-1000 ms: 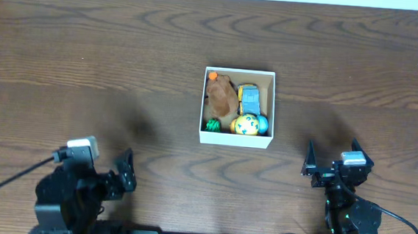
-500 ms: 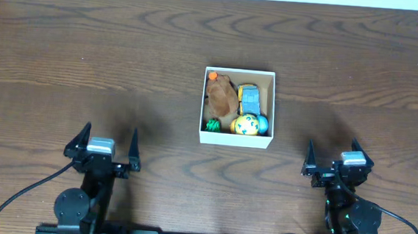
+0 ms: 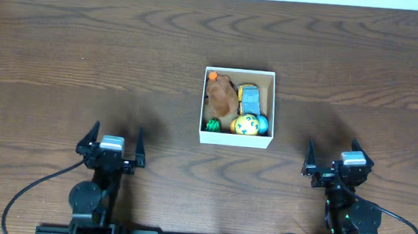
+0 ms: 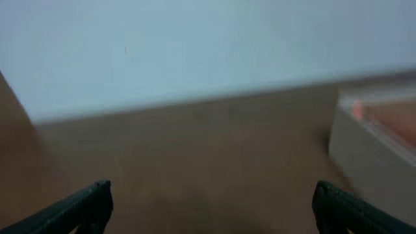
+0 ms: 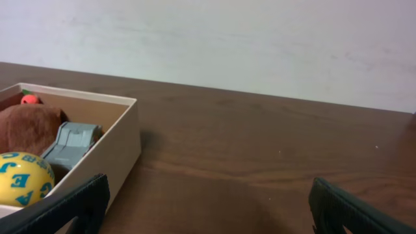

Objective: Pack container

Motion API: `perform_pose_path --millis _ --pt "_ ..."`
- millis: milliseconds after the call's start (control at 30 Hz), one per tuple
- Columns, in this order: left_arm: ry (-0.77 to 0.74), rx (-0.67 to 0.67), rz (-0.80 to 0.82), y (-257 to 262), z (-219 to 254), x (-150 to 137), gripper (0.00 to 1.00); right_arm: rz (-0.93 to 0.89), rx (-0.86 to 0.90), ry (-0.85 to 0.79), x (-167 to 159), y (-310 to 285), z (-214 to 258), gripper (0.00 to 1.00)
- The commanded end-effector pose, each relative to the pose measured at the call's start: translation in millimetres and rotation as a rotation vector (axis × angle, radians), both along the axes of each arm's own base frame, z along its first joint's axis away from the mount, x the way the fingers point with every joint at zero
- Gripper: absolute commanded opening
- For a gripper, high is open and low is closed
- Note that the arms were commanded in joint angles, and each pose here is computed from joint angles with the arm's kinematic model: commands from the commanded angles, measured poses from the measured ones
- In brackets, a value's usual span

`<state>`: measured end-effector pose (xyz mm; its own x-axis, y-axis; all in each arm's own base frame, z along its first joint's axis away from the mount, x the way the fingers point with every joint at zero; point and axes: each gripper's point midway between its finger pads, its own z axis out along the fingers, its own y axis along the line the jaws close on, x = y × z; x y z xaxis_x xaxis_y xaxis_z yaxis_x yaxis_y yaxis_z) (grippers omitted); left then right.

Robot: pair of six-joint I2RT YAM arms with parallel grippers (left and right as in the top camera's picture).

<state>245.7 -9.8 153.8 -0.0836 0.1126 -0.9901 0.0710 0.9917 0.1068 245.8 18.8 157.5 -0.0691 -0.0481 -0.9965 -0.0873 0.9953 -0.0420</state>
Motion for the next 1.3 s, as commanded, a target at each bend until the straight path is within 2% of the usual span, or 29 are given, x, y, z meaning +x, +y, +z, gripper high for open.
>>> perform_pose_path --millis 0,1267 --pt "0.056 -0.076 -0.003 -3.2 -13.9 -2.0 0.98 -0.003 0.014 0.0 -0.2 -0.8 -0.3 0.99" --pt "0.059 -0.081 -0.014 -6.1 -14.3 -2.1 0.98 -0.003 0.014 0.0 -0.2 -0.8 -0.3 0.99"
